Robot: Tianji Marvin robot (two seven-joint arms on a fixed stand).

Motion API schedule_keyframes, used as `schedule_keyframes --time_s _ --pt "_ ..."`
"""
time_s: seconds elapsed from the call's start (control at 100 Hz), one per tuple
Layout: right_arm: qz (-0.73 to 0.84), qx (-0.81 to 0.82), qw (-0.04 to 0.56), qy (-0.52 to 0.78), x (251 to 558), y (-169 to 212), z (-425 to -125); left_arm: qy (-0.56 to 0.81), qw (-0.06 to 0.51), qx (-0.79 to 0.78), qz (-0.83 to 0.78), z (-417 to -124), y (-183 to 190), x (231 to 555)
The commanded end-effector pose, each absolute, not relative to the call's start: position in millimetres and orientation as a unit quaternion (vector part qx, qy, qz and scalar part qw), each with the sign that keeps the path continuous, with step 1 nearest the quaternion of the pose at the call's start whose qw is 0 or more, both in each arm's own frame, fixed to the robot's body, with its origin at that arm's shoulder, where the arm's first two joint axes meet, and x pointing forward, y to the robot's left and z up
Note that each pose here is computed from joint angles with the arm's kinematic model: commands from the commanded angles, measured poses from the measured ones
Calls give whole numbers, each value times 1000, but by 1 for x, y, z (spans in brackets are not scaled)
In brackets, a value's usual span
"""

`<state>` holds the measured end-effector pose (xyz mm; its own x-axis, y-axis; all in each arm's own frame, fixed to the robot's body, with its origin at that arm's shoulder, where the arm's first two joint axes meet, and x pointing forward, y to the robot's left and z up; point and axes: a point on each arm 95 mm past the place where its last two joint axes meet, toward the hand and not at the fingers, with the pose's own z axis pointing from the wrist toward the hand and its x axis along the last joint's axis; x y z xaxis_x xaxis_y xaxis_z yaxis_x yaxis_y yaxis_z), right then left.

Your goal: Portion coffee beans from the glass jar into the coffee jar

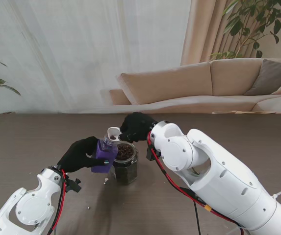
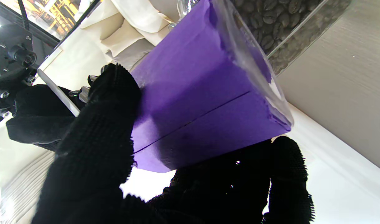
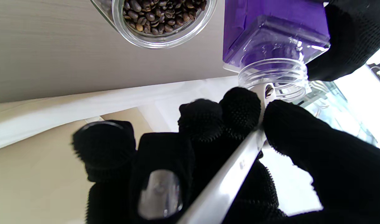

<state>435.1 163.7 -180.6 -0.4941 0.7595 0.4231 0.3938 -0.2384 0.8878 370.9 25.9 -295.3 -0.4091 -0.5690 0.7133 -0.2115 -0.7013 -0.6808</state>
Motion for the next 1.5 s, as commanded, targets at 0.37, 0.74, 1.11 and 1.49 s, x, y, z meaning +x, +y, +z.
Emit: schedule_keyframes --time_s 0.37,0.74,1.11,1.49 --pt "640 395 152 641 431 162 -190 373 110 -522 -759 -295 22 369" --pt "659 335 177 650 426 165 -188 371 112 -520 -761 -293 22 369" --pt "656 381 164 631 431 161 -187 370 120 -528 -755 -297 27 365" --pt "621 447 136 630 444 152 -188 363 135 -545 -744 -306 37 362"
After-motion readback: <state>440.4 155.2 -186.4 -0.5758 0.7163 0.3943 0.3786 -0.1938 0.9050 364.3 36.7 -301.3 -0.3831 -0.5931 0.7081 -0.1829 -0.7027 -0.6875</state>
